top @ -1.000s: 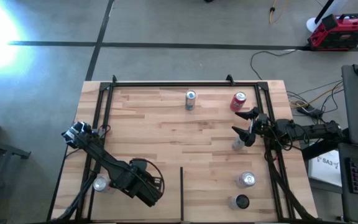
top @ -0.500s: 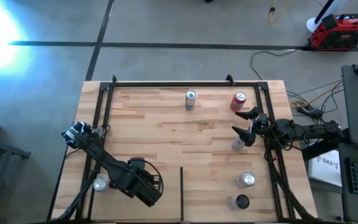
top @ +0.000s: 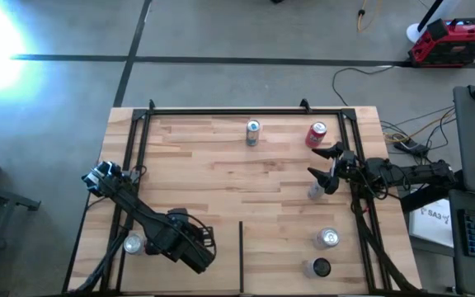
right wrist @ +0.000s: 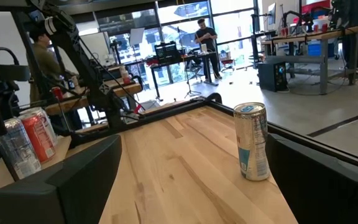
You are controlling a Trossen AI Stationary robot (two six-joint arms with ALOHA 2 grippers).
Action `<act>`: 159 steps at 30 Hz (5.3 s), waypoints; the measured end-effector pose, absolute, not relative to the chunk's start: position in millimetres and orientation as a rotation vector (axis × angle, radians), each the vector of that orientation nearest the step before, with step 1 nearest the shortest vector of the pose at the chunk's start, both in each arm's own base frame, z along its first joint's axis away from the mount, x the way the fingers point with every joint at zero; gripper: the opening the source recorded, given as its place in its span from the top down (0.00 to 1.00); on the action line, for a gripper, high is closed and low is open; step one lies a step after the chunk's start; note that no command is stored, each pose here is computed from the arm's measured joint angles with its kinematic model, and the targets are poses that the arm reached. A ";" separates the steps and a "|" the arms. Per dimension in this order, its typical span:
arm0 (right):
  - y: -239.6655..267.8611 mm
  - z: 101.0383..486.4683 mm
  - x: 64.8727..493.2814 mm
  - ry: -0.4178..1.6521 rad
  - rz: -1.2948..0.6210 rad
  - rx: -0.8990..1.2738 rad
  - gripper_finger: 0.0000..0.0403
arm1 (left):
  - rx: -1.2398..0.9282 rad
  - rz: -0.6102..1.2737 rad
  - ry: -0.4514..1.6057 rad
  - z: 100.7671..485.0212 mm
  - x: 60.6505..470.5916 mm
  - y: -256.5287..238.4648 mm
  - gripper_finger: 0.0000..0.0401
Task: Place canned beverage on shelf
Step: Put the bottom blue soda can on the shelf, then adjust the soda cans on the shelf
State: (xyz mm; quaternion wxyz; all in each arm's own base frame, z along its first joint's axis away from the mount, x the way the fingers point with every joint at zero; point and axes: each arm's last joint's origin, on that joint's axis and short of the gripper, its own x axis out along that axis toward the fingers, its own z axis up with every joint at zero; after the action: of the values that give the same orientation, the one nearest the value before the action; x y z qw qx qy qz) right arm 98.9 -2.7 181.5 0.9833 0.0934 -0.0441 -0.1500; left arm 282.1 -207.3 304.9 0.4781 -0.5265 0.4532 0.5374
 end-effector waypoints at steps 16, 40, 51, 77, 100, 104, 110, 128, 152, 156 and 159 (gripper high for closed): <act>-2.7 181.4 98.9 -0.088 -0.302 0.189 0.05 | -1.298 1.303 1.108 305.4 283.9 -208.0 0.20; -2.7 181.5 98.9 -0.088 -0.302 0.188 0.05 | -1.484 1.117 0.960 380.8 279.9 -175.9 0.15; -2.7 181.4 98.9 -0.088 -0.302 0.188 0.05 | -1.454 1.091 0.917 379.7 310.9 -126.6 0.15; -2.7 181.4 98.9 -0.088 -0.302 0.189 0.05 | -1.155 1.097 0.854 348.4 370.7 -25.3 0.15; -2.7 181.4 98.9 -0.088 -0.302 0.189 0.05 | -1.156 1.186 1.050 339.1 343.9 -45.5 0.30; -2.7 181.4 98.9 -0.088 -0.302 0.189 0.05 | -1.167 1.158 1.080 338.2 337.5 -76.8 0.38; -2.7 181.4 98.9 -0.088 -0.302 0.188 0.05 | -1.199 1.146 1.076 340.1 321.8 -123.6 0.49; -2.7 181.5 98.9 -0.088 -0.302 0.189 0.05 | -1.214 1.139 1.106 336.9 295.6 -174.3 0.32; -2.7 181.4 98.9 -0.088 -0.302 0.188 0.05 | -1.200 1.186 1.105 326.2 282.3 -191.7 0.11; -2.7 181.4 98.9 -0.088 -0.302 0.188 0.05 | -1.197 1.148 1.104 334.1 276.4 -188.8 0.11; -2.7 181.4 98.9 -0.088 -0.302 0.187 0.05 | -1.218 1.123 1.086 343.7 270.4 -184.3 0.11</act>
State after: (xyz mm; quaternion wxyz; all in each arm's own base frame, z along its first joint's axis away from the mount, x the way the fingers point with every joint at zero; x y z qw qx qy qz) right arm 98.9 -2.7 181.4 0.9833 0.0931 -0.0437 -0.1502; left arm 270.4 -184.3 343.7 0.5482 -0.5142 0.4586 0.4741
